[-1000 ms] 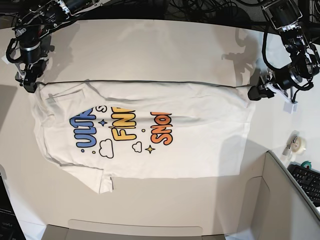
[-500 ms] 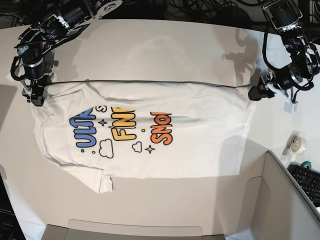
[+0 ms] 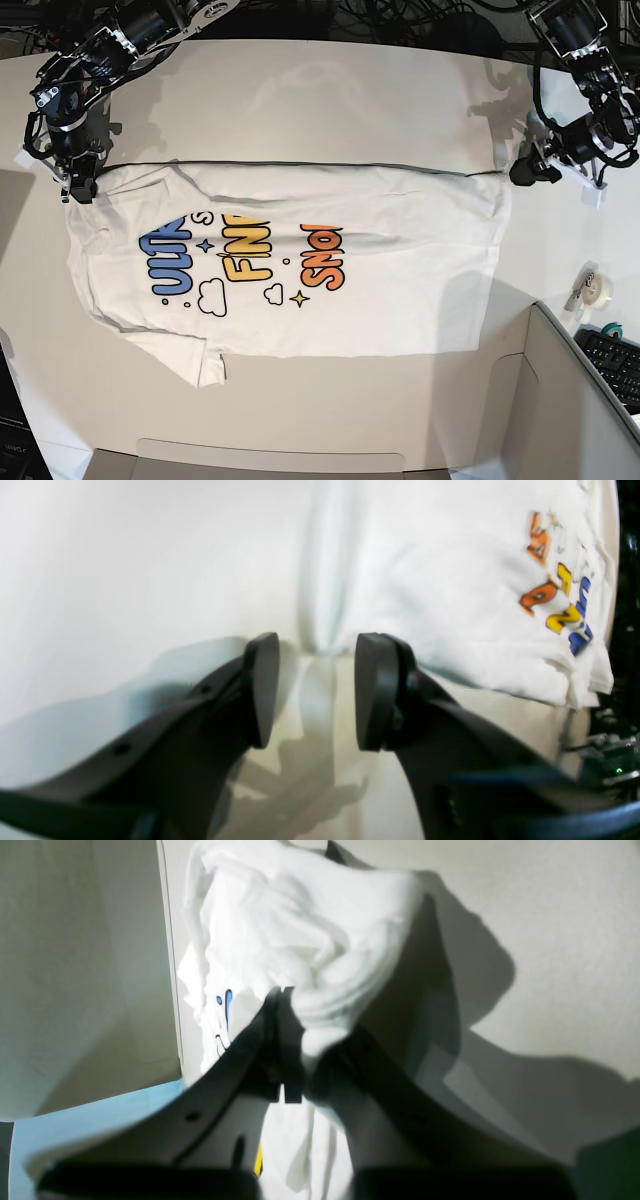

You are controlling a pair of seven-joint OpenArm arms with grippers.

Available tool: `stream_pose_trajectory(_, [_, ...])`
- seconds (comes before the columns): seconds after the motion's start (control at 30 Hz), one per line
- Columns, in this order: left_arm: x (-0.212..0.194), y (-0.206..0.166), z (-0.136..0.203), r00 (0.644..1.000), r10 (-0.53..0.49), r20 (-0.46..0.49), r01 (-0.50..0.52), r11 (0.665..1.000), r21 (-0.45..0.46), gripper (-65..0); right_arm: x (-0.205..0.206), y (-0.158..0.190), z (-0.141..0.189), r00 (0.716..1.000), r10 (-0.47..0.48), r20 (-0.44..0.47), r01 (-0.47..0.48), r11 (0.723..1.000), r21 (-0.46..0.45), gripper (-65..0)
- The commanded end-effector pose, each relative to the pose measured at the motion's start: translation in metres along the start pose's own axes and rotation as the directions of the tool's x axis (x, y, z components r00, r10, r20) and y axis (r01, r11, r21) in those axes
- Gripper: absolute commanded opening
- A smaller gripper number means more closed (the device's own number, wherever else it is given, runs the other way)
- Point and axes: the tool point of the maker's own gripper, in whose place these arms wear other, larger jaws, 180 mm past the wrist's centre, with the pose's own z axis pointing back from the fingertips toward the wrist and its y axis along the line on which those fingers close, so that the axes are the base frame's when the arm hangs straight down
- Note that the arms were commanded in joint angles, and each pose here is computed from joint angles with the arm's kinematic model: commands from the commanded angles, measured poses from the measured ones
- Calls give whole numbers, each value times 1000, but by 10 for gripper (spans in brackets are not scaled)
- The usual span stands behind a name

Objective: Layout the t-shirt on the table in an organized manner, then fold the t-shirt properly
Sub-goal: 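Pull the folded edge with both grippers away from the hem to straighten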

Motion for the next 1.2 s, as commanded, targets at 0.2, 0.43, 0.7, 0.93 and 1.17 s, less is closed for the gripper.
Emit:
stream_pose_trajectory(0.2, [-3,8,-5,997,71,-8,-71,997,-31,-376,-13,-14,-5,999,-22,-24,21,999,-24,-650])
stream_pose_trajectory(0.43, [-5,-2,-15,997,82,-7,-82,995,-63,-366,-13,-20,-2,1000,-19,-25,19,999,-37,-650])
stream_pose_trajectory(0.7, [2,-24,-32,996,85,7,-84,989,-124,-323,-13,-19,-2,1000,-20,-24,19,999,-35,-650])
stream_pose_trajectory(0.93, [1,-25,-33,996,87,9,-85,988,-127,-602,-15,-27,3,999,-13,-36,12,999,-52,-650])
stream_pose_trajectory(1.17, [-13,-6,-20,996,84,-22,-85,994,-72,-650,-21,-47,18,990,12,-139,-26,995,-98,-650])
